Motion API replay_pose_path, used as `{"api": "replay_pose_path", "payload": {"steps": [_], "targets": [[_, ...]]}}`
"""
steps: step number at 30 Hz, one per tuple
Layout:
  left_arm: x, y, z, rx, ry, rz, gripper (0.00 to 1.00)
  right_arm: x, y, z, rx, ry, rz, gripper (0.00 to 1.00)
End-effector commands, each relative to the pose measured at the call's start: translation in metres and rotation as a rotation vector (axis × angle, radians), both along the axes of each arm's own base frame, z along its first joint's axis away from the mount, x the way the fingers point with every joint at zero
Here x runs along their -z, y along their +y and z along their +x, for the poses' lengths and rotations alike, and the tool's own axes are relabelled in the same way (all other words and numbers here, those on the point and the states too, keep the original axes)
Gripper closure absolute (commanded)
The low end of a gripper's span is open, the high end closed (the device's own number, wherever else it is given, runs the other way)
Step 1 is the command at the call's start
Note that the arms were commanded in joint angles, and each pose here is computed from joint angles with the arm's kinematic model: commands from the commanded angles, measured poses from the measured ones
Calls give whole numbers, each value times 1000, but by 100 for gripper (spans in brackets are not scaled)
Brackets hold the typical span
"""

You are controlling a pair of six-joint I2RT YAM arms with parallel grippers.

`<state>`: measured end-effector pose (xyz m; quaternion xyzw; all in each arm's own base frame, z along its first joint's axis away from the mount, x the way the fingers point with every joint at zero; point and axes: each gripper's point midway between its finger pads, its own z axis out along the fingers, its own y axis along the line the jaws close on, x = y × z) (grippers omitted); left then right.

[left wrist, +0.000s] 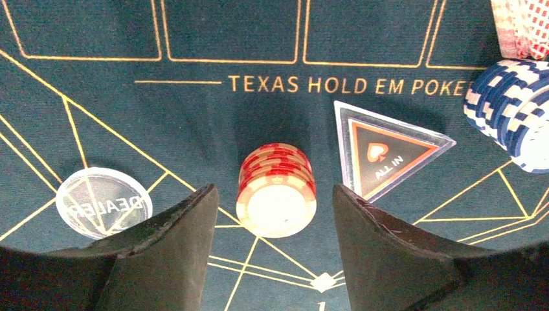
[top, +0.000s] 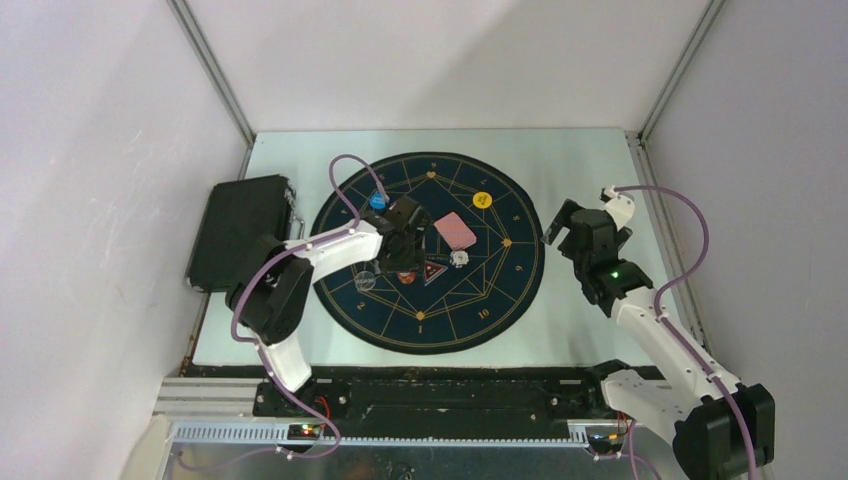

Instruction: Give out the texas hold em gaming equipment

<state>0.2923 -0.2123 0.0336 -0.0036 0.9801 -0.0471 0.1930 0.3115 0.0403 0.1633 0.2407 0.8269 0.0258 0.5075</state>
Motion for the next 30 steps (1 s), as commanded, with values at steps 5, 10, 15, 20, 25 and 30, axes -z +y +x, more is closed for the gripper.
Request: {"api": "replay_pose_path", "payload": {"steps": [5,10,15,20,25,30], "targets": [[-12,-15,8,36,-28,-23,37,-4,2,10,5,-32,23,0],[-12,-16,9,39,-28,-17,40,-3,3,10,0,-27,24,0],[-11,-14,9,35,-27,-1,40,-2,3,10,2,-25,24,0],[-10,-14,10,35,-23,7,42,-2,3,10,0,-24,26,0],[-11,-15,12,34,-26,9,46,-3,3,11,-1,-27,26,0],[-10,-13,14,33,-23,31,49,-3,2,10,2,-29,25,0]]}}
